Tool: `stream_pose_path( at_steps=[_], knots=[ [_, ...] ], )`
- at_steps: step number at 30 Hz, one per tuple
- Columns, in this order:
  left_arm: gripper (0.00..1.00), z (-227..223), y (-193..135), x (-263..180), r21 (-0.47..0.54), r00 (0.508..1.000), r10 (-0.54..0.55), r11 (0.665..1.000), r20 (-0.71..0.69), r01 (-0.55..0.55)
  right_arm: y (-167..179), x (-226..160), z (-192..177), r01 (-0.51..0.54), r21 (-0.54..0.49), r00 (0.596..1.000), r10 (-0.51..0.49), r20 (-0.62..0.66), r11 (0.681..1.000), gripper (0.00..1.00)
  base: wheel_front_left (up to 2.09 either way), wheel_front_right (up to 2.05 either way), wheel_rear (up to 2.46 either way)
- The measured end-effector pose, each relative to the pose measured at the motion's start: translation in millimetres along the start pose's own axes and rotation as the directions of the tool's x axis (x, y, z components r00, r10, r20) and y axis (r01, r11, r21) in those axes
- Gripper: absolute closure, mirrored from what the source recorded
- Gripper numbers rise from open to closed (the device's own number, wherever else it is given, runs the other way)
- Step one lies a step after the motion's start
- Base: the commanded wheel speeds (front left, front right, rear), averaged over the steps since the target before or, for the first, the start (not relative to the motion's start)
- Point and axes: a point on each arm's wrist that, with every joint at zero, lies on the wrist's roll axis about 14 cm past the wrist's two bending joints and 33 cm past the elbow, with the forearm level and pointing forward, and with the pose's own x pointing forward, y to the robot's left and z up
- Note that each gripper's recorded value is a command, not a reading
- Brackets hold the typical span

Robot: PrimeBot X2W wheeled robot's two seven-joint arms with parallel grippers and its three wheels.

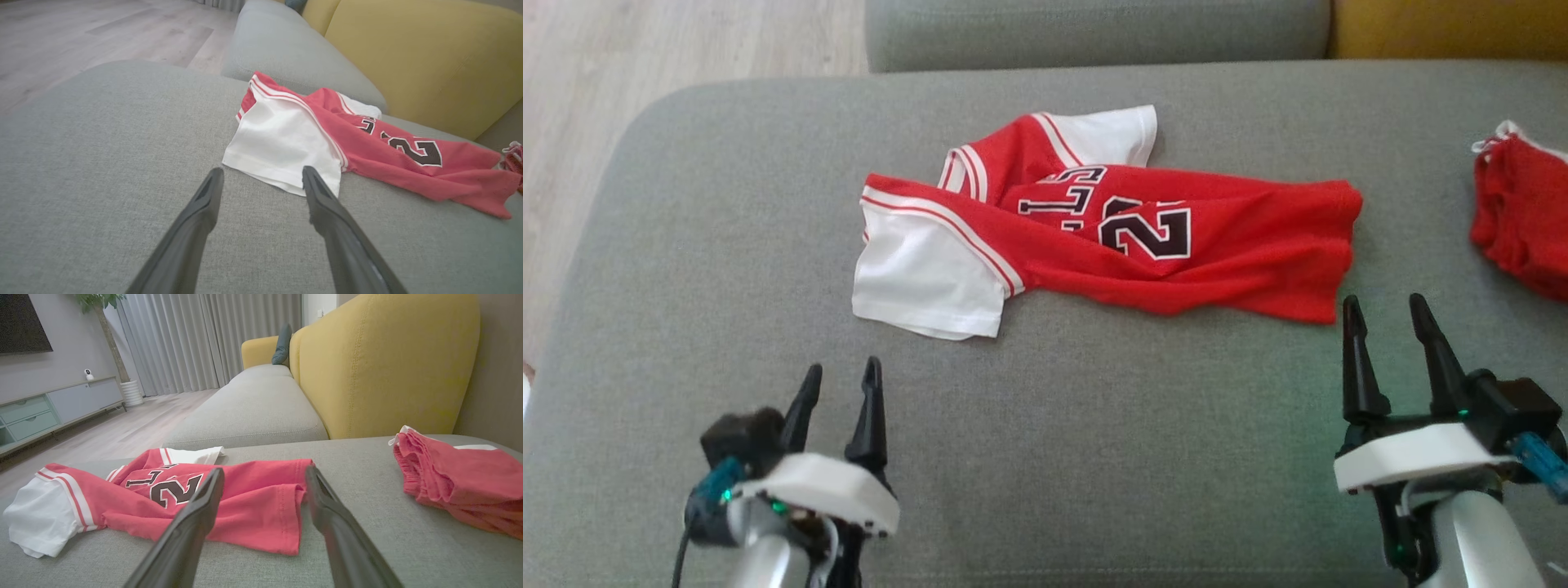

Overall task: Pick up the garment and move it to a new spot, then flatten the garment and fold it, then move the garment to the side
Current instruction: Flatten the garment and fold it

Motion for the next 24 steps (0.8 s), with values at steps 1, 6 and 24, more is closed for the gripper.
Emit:
stream_pose_path(
  at_steps=[1,6,24],
  knots=[
    [0.00,-2.5,1.4,4.5,0.006,1.000,0.001,1.000,-0.016,-0.001,0.4,1.2,-2.0,-0.002,0.001,1.000,0.002,-0.005,1.000,0.00,0.00,0.00,0.00],
    [0.00,-14.4,8.0,33.5,0.036,0.995,0.012,0.999,-0.095,-0.009,2.0,5.7,-15.8,-0.007,0.007,0.999,0.008,-0.043,1.000,0.00,0.00,0.00,0.00],
    [0.00,-64.3,29.8,94.8,0.095,0.964,0.020,0.995,-0.263,0.005,-17.0,21.9,-52.5,0.043,0.019,0.991,-0.040,-0.129,0.999,0.00,0.00,0.00,0.00]
  ],
)
